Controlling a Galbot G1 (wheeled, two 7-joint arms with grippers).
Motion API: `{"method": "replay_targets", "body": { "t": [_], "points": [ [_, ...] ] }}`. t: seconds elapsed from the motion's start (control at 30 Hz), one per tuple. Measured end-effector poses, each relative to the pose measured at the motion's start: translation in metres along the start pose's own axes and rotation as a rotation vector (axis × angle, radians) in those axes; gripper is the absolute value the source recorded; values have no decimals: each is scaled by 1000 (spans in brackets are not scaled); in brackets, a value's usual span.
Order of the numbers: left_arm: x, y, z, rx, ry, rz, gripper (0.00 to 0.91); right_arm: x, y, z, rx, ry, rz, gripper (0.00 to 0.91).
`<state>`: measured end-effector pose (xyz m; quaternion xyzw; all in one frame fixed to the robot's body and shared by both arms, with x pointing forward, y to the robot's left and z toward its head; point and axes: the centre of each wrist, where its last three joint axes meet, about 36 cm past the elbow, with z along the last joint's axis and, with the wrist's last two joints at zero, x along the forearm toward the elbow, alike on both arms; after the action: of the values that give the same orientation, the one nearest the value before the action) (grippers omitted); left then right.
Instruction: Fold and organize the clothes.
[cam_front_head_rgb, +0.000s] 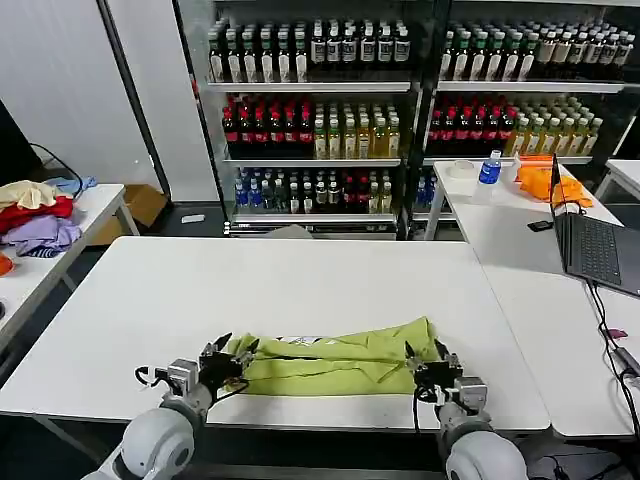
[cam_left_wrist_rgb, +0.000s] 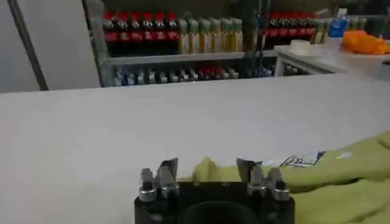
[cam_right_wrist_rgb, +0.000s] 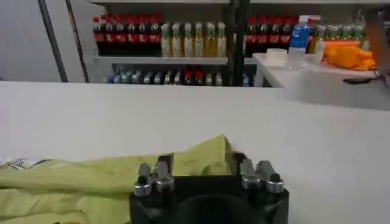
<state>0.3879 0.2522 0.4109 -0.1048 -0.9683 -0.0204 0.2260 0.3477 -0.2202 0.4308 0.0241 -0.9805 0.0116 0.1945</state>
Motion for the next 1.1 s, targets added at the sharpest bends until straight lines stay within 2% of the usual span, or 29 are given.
{"method": "replay_targets", "body": {
  "t": [0.3, 0.33, 0.37, 0.6, 1.1],
  "points": [
    [-4, -17, 14, 119, 13, -35, 907, 7, -1, 3, 3, 7, 2, 907],
    [-5, -19, 15, 130, 15, -41, 302, 8, -1, 3, 3, 7, 1, 907],
    [-7, -20, 16, 142, 17, -46, 40, 8, -1, 3, 4, 7, 1, 907],
    [-11, -30, 32, 200, 30, -65, 30, 11, -4, 2, 5, 4, 8, 907],
    [-6, -36, 43, 315, 12, -55, 30, 16, -5, -2, -3, -10, 14, 907]
  ]
}}
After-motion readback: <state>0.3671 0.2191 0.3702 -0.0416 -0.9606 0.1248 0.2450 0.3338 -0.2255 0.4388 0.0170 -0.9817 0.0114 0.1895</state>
